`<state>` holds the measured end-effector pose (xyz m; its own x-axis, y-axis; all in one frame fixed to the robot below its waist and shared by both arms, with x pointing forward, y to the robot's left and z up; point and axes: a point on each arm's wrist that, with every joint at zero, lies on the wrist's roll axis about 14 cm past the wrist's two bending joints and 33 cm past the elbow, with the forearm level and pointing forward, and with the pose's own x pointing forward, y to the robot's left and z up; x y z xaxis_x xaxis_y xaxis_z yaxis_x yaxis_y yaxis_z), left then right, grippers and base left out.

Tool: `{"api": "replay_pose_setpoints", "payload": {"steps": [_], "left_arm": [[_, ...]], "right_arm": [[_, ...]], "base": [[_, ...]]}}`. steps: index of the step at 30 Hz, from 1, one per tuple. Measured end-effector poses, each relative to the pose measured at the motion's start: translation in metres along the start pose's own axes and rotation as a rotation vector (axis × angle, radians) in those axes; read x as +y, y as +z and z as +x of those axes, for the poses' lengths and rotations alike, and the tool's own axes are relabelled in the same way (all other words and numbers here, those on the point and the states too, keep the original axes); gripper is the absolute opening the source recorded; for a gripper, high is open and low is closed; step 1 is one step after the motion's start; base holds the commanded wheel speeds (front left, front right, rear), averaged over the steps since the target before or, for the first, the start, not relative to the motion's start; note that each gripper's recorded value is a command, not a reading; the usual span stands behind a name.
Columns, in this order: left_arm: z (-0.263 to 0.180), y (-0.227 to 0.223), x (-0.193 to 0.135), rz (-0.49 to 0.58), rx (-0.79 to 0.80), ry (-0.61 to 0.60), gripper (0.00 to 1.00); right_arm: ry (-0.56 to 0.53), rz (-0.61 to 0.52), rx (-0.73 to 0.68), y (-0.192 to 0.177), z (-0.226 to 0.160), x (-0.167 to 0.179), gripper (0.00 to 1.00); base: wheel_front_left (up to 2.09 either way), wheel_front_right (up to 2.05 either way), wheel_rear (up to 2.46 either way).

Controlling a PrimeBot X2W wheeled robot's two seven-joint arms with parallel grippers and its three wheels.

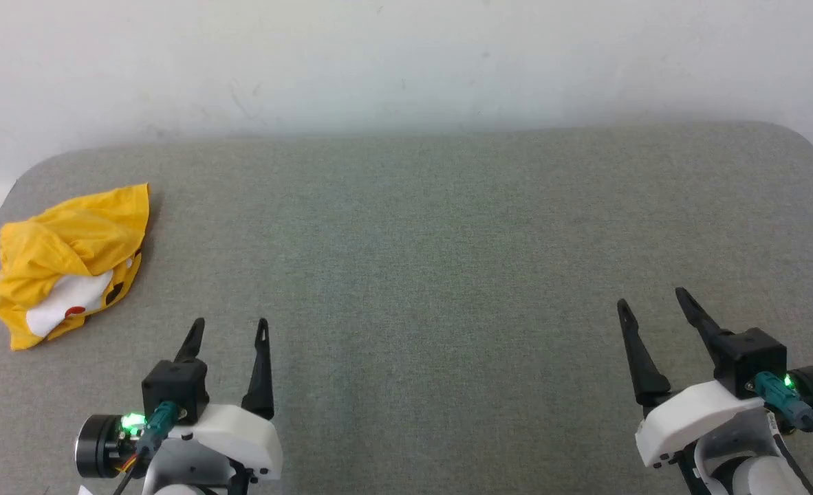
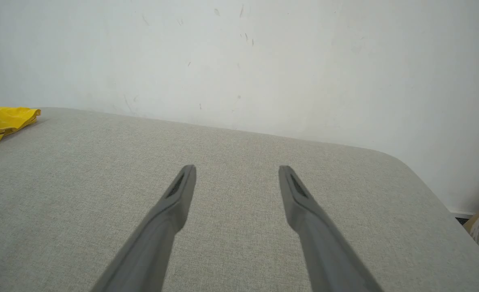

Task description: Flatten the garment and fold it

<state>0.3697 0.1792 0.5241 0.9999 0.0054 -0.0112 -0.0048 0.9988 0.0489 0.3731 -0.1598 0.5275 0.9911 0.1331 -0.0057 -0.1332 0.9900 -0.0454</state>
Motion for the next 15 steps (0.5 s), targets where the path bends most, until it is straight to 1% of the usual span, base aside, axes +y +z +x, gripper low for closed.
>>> {"api": "replay_pose_setpoints", "payload": {"steps": [15], "left_arm": [[0.0005, 0.0022, -0.001, -0.002, -0.019, -0.003, 1.0]], "right_arm": [[-0.016, 0.03, -0.019, 0.0015, -0.0002, -0.0055, 1.0]], "base": [[0.0, 0.0, 0.0]]}}
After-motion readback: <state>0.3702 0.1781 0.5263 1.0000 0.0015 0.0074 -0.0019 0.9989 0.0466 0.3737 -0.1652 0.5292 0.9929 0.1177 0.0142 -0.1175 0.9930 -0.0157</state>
